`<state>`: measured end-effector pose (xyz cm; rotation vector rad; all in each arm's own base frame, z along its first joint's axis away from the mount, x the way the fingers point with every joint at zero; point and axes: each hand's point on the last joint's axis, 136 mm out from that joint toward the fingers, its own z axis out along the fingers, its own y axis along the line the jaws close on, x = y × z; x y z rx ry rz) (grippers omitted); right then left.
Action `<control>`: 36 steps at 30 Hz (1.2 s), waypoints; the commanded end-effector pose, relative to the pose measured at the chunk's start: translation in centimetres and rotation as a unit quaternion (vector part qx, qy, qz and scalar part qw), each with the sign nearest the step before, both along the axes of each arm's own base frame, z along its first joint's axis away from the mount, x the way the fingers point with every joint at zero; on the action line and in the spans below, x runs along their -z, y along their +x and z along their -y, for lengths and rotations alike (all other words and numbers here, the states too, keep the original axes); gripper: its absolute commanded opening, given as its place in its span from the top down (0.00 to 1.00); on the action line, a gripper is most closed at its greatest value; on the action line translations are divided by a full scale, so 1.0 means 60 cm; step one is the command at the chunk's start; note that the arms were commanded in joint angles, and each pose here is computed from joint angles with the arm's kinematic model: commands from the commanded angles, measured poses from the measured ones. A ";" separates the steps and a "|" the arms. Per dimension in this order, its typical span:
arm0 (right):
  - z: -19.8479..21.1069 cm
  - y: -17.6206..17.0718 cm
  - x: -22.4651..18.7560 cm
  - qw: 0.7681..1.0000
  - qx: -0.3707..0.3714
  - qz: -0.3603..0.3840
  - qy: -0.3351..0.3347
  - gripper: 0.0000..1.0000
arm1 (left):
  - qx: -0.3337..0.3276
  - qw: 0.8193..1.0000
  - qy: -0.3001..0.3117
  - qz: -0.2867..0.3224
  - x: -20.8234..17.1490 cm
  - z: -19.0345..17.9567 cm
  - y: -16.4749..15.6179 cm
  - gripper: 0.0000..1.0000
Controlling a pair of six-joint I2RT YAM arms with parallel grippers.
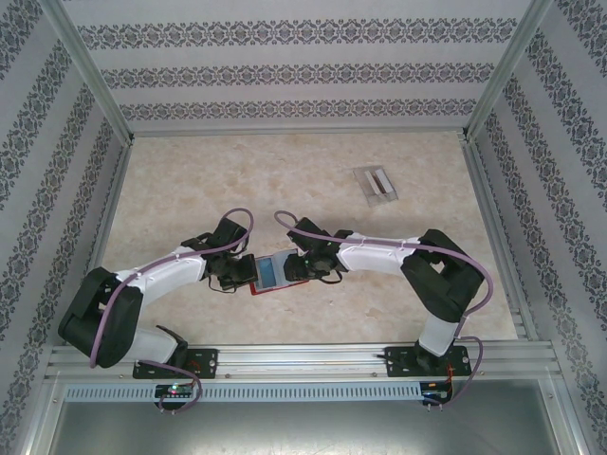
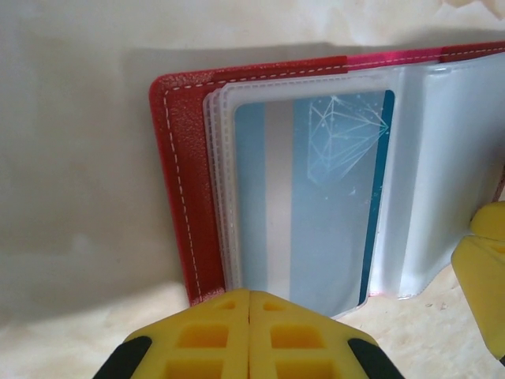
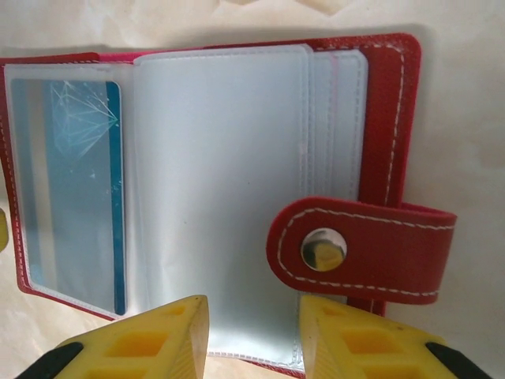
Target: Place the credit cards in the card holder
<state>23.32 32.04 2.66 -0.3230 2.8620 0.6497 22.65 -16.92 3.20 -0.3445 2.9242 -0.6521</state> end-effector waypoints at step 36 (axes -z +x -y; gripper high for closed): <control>-0.135 0.008 -0.054 0.969 -0.023 -0.080 0.231 0.78 | -0.039 0.999 -0.015 0.027 -0.014 -0.017 0.013 0.93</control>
